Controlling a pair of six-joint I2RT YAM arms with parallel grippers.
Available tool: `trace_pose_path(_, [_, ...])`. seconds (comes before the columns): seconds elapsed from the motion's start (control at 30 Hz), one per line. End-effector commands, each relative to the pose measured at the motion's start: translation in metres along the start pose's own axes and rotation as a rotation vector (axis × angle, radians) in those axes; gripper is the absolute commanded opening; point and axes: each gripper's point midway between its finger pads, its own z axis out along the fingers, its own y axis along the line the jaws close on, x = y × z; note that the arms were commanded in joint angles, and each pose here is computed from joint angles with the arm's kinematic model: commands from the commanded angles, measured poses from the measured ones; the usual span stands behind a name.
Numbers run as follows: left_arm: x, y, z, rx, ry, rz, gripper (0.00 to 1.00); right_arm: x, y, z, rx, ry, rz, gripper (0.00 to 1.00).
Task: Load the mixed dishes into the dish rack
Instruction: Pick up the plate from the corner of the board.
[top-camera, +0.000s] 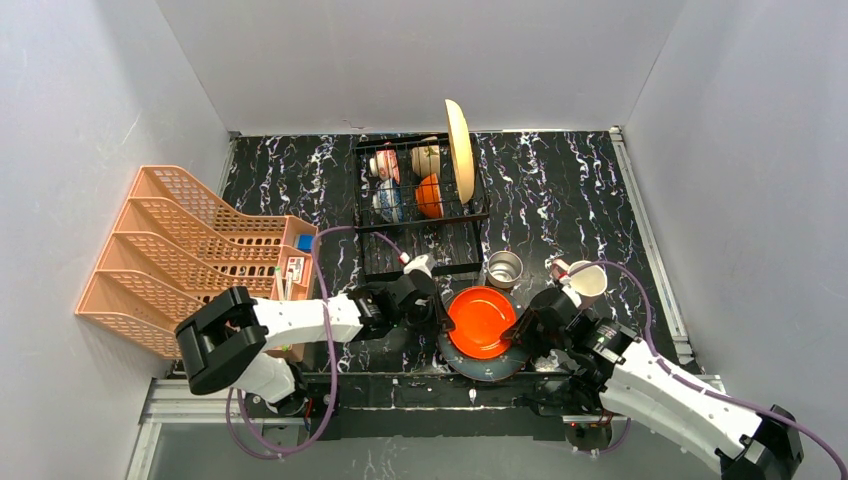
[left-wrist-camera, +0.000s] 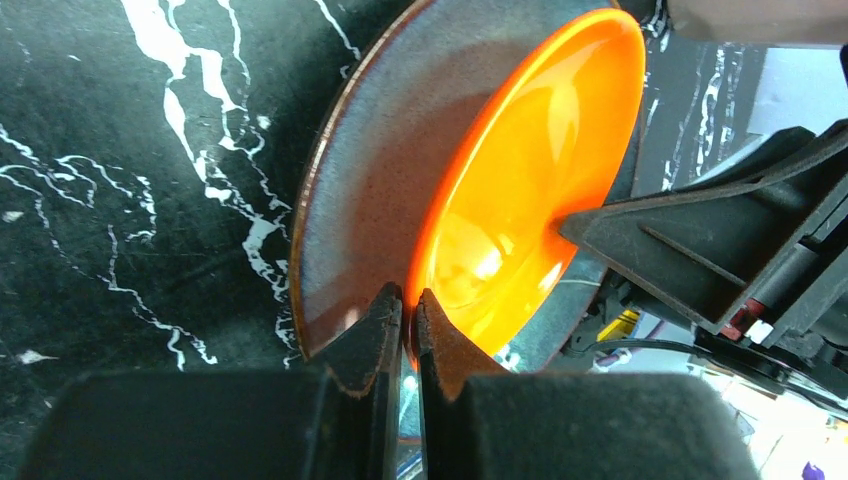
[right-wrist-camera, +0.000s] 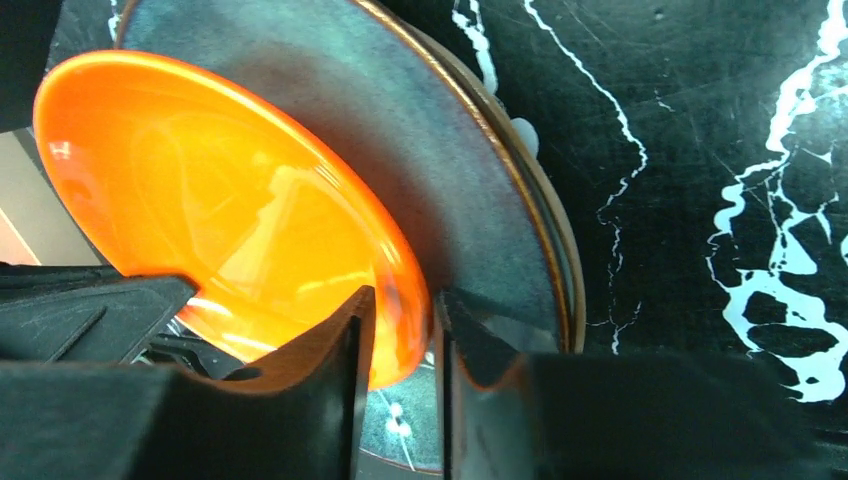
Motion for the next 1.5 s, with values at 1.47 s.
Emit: trace_pose_path(1.47, [-0.038, -0.045, -0.125, 0.521, -0.168, -0.114, 0.0, -0.023, 0.177, -0.128, -0.707, -0.068, -0.367, 0.24])
